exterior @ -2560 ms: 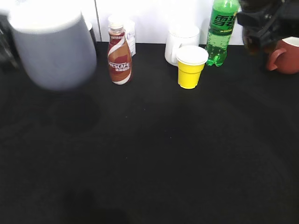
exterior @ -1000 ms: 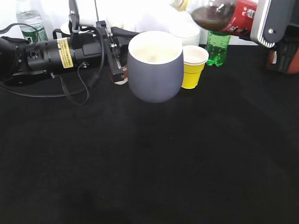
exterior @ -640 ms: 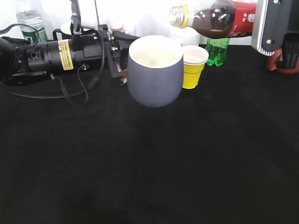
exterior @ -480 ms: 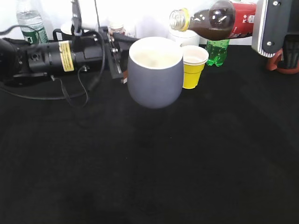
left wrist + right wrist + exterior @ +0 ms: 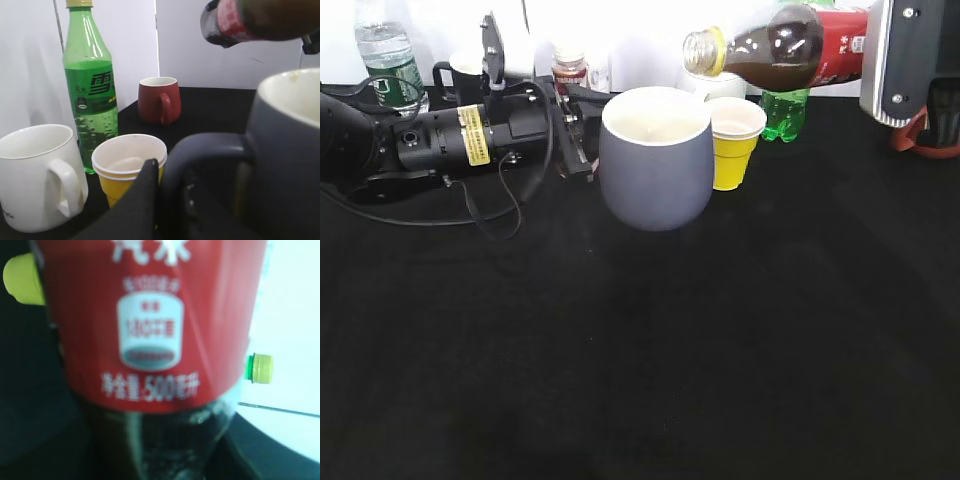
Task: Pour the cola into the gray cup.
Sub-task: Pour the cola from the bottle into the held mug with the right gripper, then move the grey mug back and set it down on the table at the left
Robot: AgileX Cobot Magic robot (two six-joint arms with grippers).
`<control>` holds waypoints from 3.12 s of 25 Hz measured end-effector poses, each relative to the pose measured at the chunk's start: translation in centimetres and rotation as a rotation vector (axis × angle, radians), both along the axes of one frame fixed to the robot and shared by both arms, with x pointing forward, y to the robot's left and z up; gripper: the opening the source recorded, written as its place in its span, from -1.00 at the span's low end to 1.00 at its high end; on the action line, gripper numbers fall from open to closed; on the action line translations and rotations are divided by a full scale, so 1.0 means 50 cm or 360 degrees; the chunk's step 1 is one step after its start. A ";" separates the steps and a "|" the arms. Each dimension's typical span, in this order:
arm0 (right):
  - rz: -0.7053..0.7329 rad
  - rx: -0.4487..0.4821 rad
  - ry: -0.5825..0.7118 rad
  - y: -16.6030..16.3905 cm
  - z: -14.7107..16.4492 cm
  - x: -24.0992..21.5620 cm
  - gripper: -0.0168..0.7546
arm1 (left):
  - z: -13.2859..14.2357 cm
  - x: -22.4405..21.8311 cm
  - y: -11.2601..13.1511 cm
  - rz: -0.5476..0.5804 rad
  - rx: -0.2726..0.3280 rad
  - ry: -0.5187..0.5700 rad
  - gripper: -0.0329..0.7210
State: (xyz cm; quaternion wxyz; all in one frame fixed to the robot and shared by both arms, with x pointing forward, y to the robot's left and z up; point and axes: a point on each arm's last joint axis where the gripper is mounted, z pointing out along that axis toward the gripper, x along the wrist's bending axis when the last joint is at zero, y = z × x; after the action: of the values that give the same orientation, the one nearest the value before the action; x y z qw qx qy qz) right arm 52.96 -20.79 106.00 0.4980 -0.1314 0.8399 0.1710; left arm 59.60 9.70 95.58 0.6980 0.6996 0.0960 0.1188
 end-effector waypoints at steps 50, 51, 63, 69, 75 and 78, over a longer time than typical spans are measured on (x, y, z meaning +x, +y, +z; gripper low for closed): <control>-0.0023 -0.0224 -0.0140 -0.014 0.005 0.007 -0.06 | 0.001 -0.013 -0.026 -0.0039 -0.0008 0.0005 -0.78; -0.0023 -0.0227 -0.0142 -0.014 0.005 0.007 -0.06 | 0.001 -0.014 -0.026 -0.0040 -0.0007 0.0005 -0.78; -0.0045 -0.0150 -0.0118 -0.012 0.006 0.007 -0.06 | 0.000 -0.014 -0.026 -0.0042 0.0002 0.0000 -0.78; -0.0159 0.0169 -0.0022 -0.006 0.012 0.007 -0.06 | -0.001 -0.014 -0.026 -0.0041 0.0007 0.0000 -0.78; -0.0606 0.1601 0.0318 0.000 0.053 0.018 -0.06 | -0.001 -0.014 -0.026 -0.0043 0.0011 -0.0001 -0.78; -0.0740 0.2326 0.0464 -0.007 0.077 0.024 -0.06 | -0.001 -0.014 -0.026 -0.0043 0.0010 0.0002 -0.78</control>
State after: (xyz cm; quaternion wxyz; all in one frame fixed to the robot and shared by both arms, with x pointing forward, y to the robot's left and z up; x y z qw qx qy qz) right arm 54.16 -21.15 109.86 0.3659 0.4333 0.5770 0.5877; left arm 58.91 8.41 95.52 0.6973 0.7031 0.0867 0.1090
